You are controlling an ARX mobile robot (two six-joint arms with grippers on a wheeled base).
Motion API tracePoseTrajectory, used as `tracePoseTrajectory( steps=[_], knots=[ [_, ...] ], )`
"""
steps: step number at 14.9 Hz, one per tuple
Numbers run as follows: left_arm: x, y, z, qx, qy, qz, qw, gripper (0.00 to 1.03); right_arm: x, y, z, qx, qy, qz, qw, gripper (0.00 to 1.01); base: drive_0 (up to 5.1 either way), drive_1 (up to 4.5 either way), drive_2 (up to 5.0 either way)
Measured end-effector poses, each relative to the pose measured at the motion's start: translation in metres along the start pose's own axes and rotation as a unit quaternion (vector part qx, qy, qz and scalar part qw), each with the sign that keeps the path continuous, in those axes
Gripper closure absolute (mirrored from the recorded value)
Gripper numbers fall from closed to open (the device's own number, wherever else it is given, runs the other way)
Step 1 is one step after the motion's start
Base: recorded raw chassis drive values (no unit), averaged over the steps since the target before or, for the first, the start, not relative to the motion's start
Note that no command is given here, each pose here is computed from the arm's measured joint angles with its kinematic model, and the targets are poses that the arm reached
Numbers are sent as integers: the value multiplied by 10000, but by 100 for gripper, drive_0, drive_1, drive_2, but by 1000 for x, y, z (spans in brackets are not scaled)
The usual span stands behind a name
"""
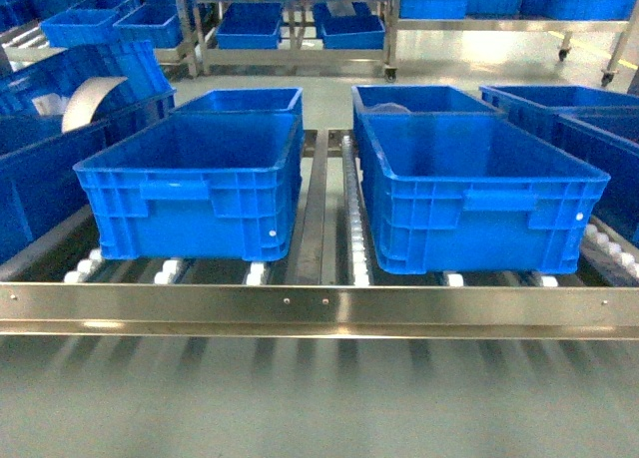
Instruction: Sort blue parts and orange caps into right shelf containers
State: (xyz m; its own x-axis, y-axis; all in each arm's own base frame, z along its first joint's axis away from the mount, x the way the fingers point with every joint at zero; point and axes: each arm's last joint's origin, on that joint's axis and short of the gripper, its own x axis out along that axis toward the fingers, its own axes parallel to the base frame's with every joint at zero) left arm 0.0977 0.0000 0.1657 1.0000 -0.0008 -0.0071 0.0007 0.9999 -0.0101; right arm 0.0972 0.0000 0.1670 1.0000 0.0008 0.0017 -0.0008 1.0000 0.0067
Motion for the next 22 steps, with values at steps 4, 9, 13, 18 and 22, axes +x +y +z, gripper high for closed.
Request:
tracePoseTrajectory(
  steps=[4, 9, 13, 18, 22],
  knots=[
    [0, 0, 0, -2, 4, 2, 10000, 62, 0, 0, 0, 0, -2, -4, 10000, 58, 0, 0, 0],
    [0, 0, 0, 0, 8, 12, 10000, 62, 0, 0, 0, -2, 6, 0, 10000, 58, 0, 0, 0],
    [0, 0, 0, -2, 4, 4, 10000, 62, 0, 0, 0, -2, -2, -4, 10000, 58, 0, 0, 0],
    [0, 0, 0, 0, 2, 4, 10000, 62, 0, 0, 0, -4, 0, -4, 10000, 58, 0, 0, 0],
    [0, 0, 0, 0, 0, 4, 10000, 62, 0, 0, 0, -2, -8, -2, 10000, 58, 0, 321, -322]
  ],
)
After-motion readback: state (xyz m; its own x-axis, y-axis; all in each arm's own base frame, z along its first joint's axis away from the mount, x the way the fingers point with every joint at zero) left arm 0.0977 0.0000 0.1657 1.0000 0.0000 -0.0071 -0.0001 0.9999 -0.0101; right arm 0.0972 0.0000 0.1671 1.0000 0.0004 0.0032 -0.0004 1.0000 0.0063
